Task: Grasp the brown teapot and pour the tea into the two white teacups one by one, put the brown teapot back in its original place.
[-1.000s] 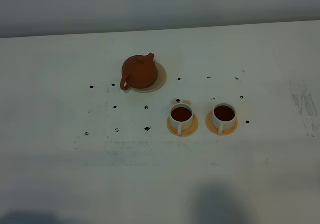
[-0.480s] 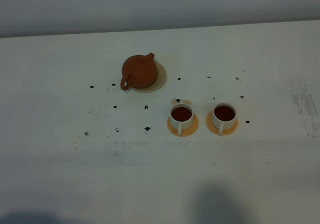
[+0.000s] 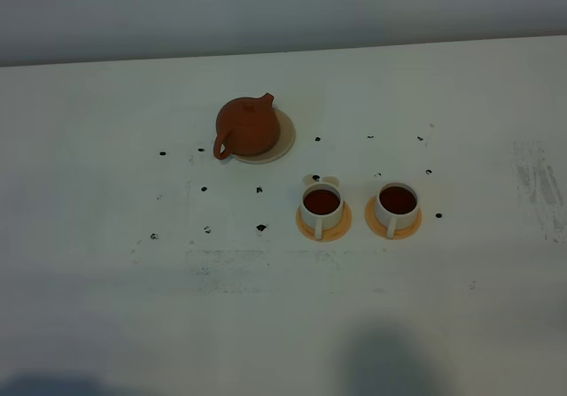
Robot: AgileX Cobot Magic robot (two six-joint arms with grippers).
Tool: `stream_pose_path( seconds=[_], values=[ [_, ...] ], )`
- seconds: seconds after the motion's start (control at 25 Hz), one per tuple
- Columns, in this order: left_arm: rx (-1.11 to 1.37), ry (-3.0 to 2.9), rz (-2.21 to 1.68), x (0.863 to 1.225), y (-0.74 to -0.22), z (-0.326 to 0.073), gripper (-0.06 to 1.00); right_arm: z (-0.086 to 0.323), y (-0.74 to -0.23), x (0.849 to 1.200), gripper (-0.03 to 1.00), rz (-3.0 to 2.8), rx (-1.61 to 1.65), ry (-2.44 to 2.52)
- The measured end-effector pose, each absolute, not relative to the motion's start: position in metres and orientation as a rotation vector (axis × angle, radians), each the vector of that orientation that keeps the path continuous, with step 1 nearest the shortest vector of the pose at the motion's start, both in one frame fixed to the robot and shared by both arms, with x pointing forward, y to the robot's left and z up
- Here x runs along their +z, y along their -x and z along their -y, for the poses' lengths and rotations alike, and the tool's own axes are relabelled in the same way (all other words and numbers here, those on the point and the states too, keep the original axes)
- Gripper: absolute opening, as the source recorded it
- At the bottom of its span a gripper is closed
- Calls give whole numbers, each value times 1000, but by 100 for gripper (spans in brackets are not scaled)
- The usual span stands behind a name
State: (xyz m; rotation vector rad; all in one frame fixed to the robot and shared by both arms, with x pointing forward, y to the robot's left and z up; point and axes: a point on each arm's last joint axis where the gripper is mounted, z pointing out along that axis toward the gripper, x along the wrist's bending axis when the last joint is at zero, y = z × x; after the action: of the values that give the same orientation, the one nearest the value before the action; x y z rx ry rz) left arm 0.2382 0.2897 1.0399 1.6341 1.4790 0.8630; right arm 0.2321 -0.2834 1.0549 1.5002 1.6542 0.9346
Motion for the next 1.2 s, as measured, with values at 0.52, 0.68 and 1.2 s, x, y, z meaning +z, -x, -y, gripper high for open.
stream_pose_path(
  seconds=[0.52, 0.68, 1.2],
  values=[
    [863, -1634, -1479, 1040, -238, -290, 43, 283, -232, 1055, 42, -1654, 935, -1500],
    [863, -1634, -1479, 1040, -238, -290, 43, 283, -232, 1055, 42, -1654, 935, -1500],
    [863, -1634, -1479, 1040, -238, -290, 43, 283, -232, 1055, 42, -1654, 935, -1500]
  ],
)
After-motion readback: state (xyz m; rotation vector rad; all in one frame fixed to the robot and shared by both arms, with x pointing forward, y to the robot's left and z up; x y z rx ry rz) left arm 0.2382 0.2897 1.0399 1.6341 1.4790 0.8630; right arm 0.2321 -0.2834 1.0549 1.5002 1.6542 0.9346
